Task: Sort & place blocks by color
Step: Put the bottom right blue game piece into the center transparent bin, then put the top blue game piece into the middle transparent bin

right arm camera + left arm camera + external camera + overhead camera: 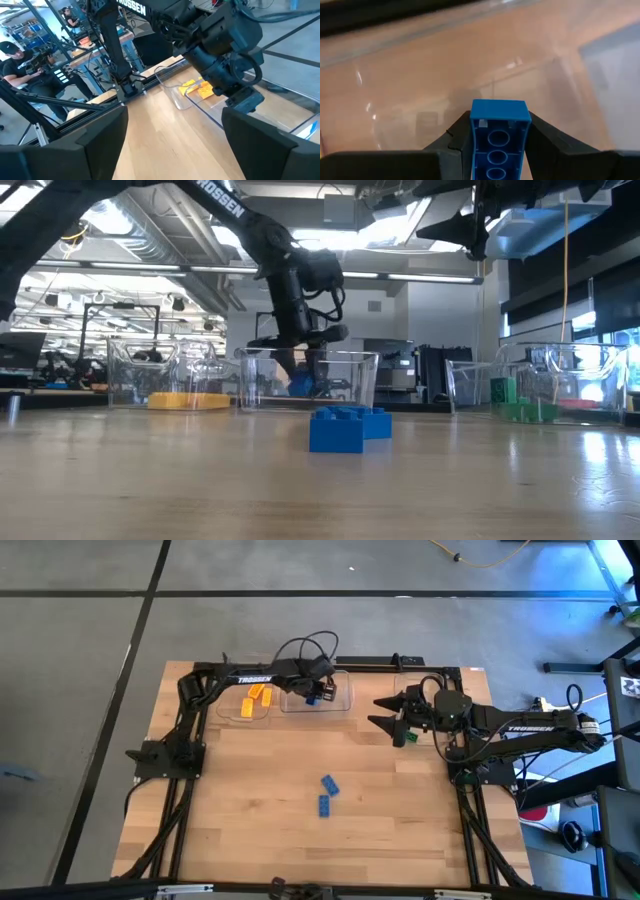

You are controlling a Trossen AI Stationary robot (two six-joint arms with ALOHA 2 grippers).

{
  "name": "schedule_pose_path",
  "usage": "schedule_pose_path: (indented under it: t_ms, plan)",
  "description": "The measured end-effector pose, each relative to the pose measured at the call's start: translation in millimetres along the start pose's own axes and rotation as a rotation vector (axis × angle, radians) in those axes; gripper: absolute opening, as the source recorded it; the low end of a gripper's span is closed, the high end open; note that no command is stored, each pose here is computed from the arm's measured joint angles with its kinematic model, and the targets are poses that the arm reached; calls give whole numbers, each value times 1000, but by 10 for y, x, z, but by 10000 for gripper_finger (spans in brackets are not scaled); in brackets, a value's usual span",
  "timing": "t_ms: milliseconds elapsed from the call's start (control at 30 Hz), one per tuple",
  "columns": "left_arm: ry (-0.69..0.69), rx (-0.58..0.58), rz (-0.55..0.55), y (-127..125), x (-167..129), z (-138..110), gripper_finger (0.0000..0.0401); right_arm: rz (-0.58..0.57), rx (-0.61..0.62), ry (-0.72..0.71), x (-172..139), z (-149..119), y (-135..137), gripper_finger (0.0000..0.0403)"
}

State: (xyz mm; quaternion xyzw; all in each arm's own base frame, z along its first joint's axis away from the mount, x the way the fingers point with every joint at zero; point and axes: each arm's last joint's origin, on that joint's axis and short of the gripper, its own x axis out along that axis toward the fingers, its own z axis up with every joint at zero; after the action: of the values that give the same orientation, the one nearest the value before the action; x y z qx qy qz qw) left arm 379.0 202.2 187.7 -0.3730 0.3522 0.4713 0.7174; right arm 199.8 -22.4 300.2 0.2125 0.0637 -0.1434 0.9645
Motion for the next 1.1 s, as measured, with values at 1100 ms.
schedule_pose_path:
  t_ms: [1100]
  plan:
    - [-416, 413, -483, 85, -1988, 328, 273, 1, 12, 0, 0, 1, 1, 323]
